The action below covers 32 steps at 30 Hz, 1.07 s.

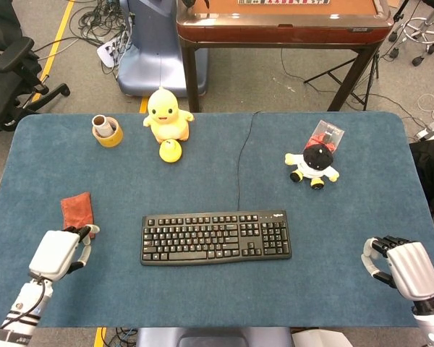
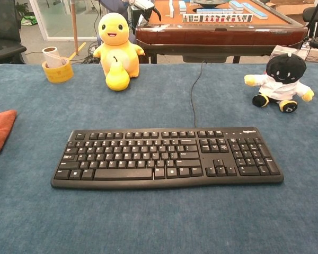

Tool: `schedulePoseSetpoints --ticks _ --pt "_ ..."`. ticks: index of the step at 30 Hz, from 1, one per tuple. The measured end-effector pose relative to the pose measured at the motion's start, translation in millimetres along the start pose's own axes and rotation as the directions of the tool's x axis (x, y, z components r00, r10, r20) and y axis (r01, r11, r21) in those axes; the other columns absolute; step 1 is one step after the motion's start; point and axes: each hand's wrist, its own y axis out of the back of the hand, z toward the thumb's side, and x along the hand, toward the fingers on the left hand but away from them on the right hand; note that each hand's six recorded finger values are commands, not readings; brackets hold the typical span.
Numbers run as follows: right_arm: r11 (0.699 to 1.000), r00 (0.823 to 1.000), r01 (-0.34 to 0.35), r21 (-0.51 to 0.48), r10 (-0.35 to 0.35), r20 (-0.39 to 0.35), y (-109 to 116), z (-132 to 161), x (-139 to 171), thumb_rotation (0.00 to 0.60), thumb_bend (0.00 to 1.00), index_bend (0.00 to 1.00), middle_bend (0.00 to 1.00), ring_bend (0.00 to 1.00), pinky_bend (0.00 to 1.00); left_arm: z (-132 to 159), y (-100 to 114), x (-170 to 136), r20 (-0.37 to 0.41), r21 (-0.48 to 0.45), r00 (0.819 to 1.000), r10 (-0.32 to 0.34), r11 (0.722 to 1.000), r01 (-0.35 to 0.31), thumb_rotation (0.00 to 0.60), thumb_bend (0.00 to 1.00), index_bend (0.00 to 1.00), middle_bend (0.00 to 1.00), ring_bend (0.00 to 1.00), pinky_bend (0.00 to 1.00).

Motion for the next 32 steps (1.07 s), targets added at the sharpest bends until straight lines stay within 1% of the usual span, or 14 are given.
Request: schedulePoseSetpoints --ticks 3,8,16,32 --pt "1.0 1.0 0.001 0.0 -0.001 -0.003 -0.7 0.4 -0.5 0.6 0.42 0.28 0.57 0.54 0.78 -7.7 1.0 -11.4 -0.018 -0.003 0.999 0.03 1.0 -0.03 0.6 0.48 0.41 0.48 0.45 0.61" --pt "1.0 1.0 0.003 0.001 -0.003 -0.004 -1.5 0.9 -0.8 0.6 0.42 0.28 0.55 0.53 0.78 -22.0 -0.6 -29.4 -0.058 -0.004 0.996 0.063 0.998 -0.063 0.6 0.48 0.45 0.49 0.46 0.61" --pt "1.0 1.0 -0.008 -0.004 0.008 0.006 -3.4 -2.7 -4.0 0.6 0.42 0.28 0.55 0.53 0.78 -26.8 0.9 -39.4 -0.043 -0.014 0.995 0.087 0.996 -0.087 0.6 0.48 0.48 0.5 0.47 0.61" --pt "1.0 1.0 -0.01 -0.007 0.01 0.005 -3.6 -2.4 -2.0 0.6 0.42 0.28 0.55 0.53 0.78 -33.0 -0.8 -43.3 -0.054 -0.016 0.995 0.083 0.996 -0.084 0.6 0.48 0.49 0.51 0.48 0.61"
